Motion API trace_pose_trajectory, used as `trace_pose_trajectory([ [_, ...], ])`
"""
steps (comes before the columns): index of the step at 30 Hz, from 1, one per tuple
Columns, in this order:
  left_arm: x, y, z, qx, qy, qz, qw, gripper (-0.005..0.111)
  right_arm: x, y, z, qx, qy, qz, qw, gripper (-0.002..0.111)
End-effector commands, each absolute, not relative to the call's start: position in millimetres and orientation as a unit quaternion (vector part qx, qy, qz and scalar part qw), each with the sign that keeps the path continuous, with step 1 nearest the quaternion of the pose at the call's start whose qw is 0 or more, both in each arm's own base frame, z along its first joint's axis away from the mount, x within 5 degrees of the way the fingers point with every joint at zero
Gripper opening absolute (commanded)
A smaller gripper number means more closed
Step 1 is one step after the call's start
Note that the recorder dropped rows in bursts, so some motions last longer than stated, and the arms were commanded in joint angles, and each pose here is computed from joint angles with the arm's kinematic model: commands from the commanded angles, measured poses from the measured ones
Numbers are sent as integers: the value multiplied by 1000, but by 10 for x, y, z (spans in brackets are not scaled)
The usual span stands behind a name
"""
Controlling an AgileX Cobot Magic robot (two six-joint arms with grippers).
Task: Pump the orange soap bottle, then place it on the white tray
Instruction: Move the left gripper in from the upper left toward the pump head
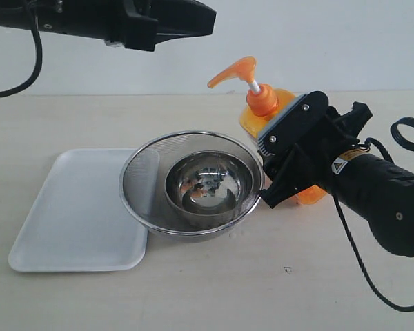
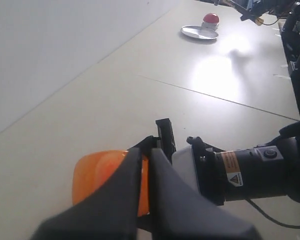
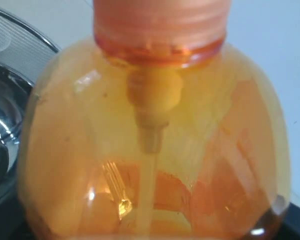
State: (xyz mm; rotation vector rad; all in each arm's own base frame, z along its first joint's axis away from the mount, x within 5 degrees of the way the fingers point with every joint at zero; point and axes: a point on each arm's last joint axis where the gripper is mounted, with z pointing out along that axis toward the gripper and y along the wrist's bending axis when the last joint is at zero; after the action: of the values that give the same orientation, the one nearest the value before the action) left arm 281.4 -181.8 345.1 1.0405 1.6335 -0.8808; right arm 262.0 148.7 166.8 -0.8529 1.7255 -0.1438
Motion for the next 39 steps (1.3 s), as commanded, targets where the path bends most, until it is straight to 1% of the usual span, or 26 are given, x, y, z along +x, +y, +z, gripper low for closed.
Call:
trace_pose_trajectory([
  [1, 2901, -1872, 3398, 427, 677, -365, 476, 5, 2574, 1479, 1531, -375, 766, -47, 521, 0],
  [8, 3041, -1894, 3273, 410, 696, -352, 472, 5, 2571, 1480, 1526, -375, 767, -45, 518, 0],
  [15, 3042, -2063, 3150, 425, 697, -338, 467, 5, 2562, 1480, 1510, -378, 771, -43, 510, 0],
  [18, 3038, -2102, 3142, 425, 699, -329, 472, 5, 2556, 1486, 1504, -385, 770, -42, 507, 0],
  [31, 3056, -2104, 3169, 400, 703, -341, 479, 5, 2554, 1488, 1502, -388, 770, -41, 506, 0],
  [39, 3077, -2093, 3167, 393, 708, -332, 484, 5, 2554, 1488, 1502, -388, 770, -41, 506, 0],
])
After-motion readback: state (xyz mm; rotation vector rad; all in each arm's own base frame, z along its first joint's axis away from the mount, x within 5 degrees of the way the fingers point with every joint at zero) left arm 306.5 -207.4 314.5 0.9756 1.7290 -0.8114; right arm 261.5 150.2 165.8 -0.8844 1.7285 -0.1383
